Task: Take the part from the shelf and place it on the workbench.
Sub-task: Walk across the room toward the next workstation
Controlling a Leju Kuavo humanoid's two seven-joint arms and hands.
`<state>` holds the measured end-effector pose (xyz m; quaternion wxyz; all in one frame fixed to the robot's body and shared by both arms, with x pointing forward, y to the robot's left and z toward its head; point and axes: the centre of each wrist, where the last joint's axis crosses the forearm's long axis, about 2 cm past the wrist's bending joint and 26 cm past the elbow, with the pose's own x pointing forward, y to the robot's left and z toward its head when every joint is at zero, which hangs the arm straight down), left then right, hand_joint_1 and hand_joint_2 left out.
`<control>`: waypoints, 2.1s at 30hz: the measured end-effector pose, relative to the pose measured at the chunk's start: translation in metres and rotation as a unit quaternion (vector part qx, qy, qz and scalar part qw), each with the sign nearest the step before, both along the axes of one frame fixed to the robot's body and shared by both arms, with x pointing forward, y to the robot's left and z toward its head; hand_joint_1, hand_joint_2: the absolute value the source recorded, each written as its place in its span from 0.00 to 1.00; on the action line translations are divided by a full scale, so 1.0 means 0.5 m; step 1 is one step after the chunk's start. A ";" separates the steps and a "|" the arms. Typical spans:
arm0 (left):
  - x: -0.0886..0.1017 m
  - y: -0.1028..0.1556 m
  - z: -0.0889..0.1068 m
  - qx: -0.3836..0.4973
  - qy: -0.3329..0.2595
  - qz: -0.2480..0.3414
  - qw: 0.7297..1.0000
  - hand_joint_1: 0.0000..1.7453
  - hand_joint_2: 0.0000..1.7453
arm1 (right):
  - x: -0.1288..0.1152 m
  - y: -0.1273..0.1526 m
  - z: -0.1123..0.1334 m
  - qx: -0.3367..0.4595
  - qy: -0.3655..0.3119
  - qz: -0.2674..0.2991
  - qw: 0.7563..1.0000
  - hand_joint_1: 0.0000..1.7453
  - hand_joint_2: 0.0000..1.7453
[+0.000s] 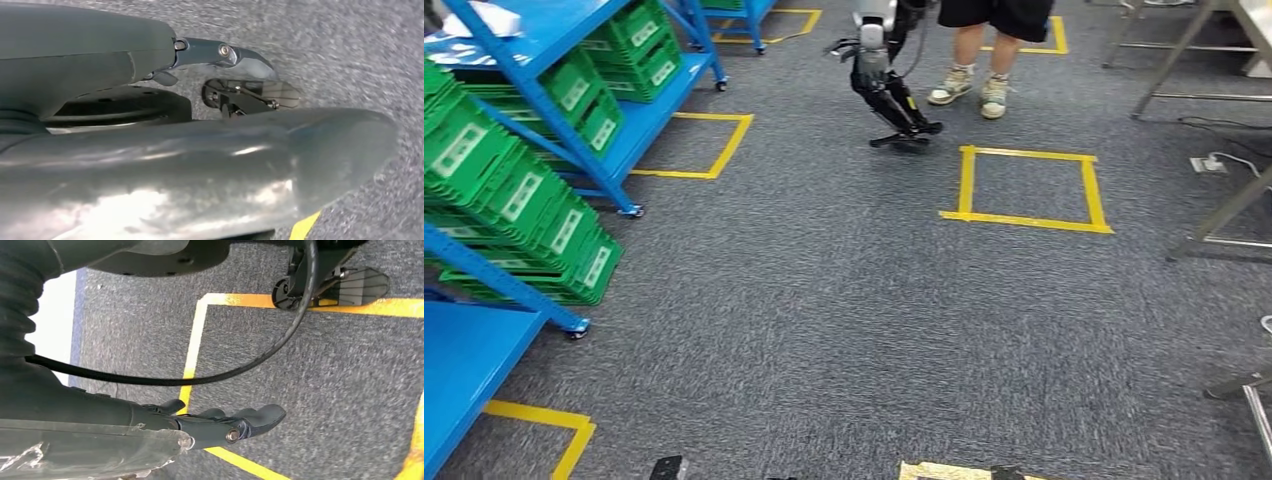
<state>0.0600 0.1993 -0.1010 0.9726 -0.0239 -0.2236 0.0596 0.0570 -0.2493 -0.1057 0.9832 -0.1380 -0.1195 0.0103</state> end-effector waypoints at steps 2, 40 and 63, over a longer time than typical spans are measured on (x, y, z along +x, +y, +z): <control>0.003 0.000 0.000 0.000 -0.001 0.000 1.000 0.00 0.00 | 0.001 0.000 0.000 0.000 0.000 0.000 1.000 0.00 1.00; 0.001 -0.001 0.000 -0.001 0.000 -0.001 1.000 0.00 0.00 | 0.004 0.002 0.000 0.016 0.009 0.003 1.000 0.00 1.00; 0.001 -0.002 0.001 0.000 -0.001 -0.010 1.000 0.00 0.00 | -0.003 0.003 -0.001 0.014 0.034 -0.008 0.999 0.00 1.00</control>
